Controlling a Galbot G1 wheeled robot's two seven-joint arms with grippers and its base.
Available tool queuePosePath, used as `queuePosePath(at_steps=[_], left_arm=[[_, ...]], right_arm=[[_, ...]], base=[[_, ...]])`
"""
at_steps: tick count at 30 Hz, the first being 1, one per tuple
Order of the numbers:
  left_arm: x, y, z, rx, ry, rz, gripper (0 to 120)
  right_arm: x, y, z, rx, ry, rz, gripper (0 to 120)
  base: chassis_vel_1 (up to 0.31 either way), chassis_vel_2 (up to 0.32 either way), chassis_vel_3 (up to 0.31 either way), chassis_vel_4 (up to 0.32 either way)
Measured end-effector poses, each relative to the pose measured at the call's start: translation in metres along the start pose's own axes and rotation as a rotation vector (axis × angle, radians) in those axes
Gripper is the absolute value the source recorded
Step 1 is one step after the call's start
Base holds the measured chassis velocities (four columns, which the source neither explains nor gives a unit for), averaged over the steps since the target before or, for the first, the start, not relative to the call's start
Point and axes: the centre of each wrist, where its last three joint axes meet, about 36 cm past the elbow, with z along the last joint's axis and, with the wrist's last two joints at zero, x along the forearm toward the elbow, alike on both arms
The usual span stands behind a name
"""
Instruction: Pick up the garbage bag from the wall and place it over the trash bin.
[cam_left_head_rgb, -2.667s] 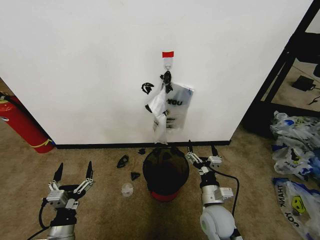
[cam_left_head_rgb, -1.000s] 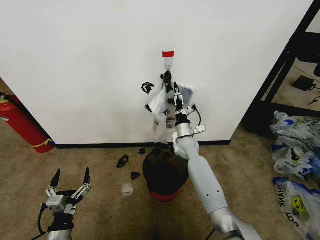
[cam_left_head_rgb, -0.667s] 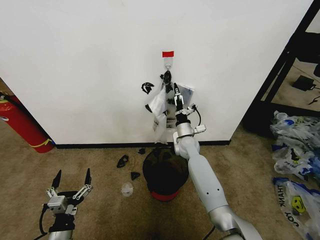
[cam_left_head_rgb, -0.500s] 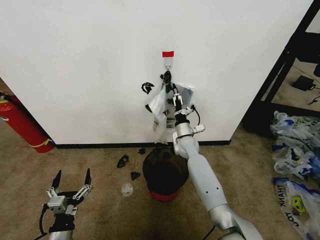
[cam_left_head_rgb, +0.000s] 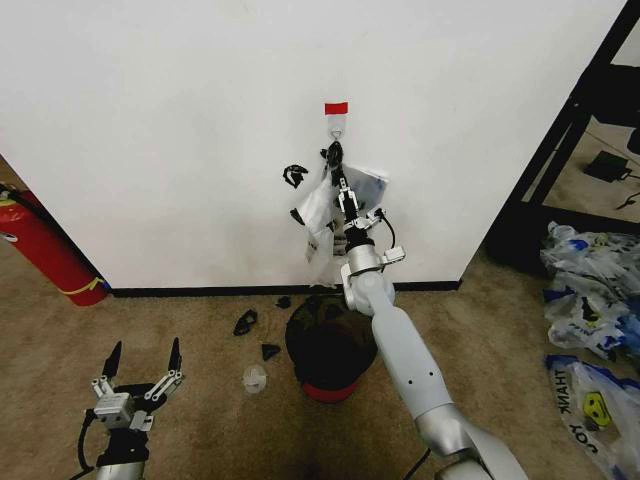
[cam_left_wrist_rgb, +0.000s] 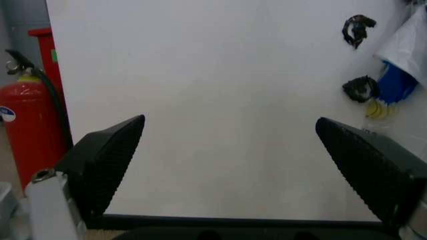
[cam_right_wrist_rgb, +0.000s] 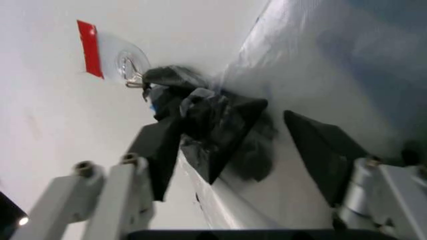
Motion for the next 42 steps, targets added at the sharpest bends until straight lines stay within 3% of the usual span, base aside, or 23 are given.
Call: queuePosePath(at_steps=[10,38,42], left_arm=[[0.000,0.002,0.002,-0.002,0.001,0.002,100],[0.002,-0.001,0.010,-0.003,0.013,0.009,100],[0.003,-0.001,0.010,-0.005,0.012,0.008,100]], right_arm=[[0.000,-0.001,0.001,0.031,0.019,-0.003,23],[0.002,0.013,0.003,0.044,0.006,-0.067,21],[0.001,0.013,0.002,0.045,0.004,-0.069,11]], base=[[0.000,0.000,0.000,0.000],[0.000,0.000,0.000,0.000],[0.000,0.000,0.000,0.000]])
